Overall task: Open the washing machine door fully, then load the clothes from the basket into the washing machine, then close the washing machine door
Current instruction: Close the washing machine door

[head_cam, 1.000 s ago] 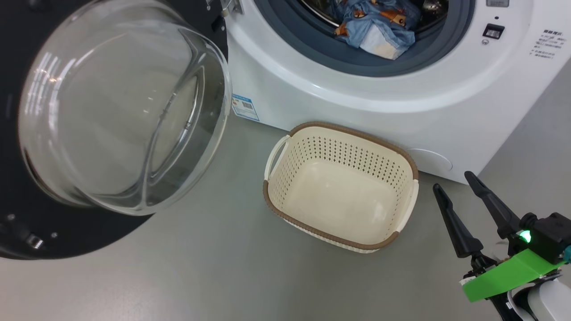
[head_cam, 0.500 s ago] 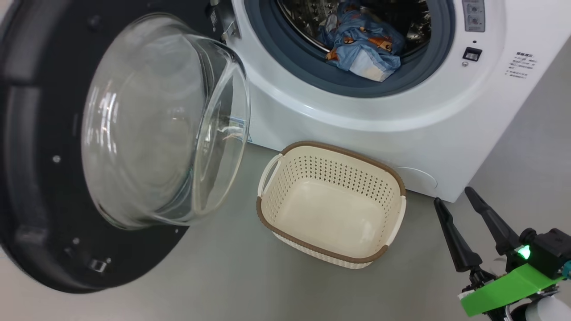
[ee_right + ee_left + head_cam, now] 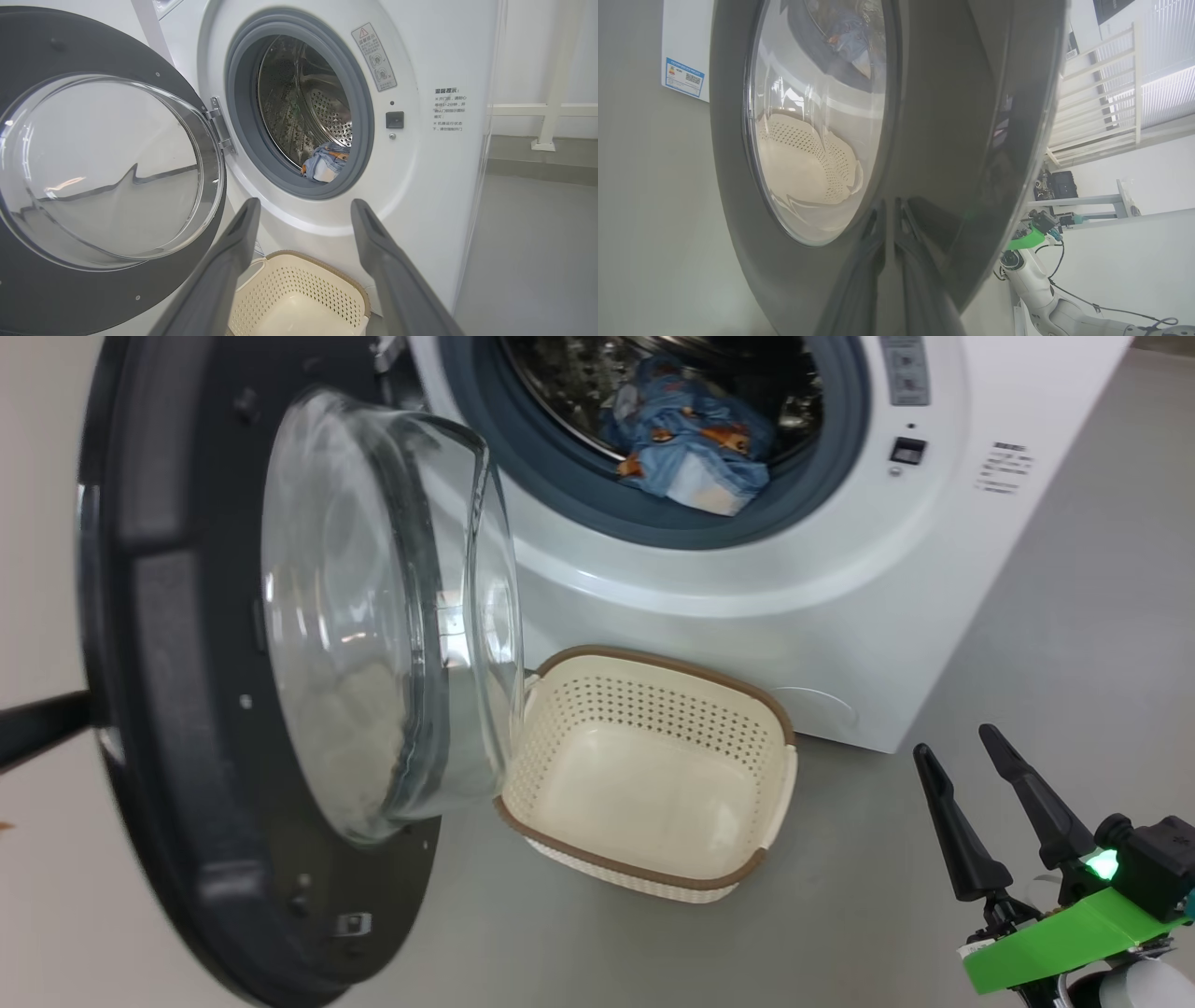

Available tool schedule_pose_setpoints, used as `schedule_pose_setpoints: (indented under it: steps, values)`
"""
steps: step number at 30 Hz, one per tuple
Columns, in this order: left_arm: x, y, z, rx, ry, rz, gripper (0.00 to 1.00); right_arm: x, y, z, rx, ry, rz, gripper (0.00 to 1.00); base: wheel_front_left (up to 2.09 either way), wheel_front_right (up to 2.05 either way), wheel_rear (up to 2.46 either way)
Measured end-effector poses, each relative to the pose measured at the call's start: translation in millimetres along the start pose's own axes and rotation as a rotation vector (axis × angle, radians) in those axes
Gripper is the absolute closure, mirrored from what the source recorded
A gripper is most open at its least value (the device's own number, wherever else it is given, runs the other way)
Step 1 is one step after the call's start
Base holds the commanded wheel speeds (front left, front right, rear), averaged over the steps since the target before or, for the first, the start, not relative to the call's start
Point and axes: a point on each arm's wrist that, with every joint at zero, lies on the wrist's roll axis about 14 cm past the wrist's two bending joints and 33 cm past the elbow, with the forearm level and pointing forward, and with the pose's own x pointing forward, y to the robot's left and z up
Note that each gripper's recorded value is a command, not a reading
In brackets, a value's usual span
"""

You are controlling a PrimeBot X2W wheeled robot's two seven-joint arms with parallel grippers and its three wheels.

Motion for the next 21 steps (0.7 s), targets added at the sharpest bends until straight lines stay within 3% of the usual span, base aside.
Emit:
schedule_pose_setpoints:
  steps: [8, 21]
  values:
    - [47, -38, -7, 0.079, 0.062, -0.13, 1.0, -20, -19, 7, 0.002, -0.021, -0.087, 0.0, 0.0, 0.0, 0.0]
    - [119, -64, 1, 0.148, 0.11, -0.204, 1.0, -55, -52, 17, 0.003, -0.058, -0.242, 0.0, 0.0, 0.0, 0.0]
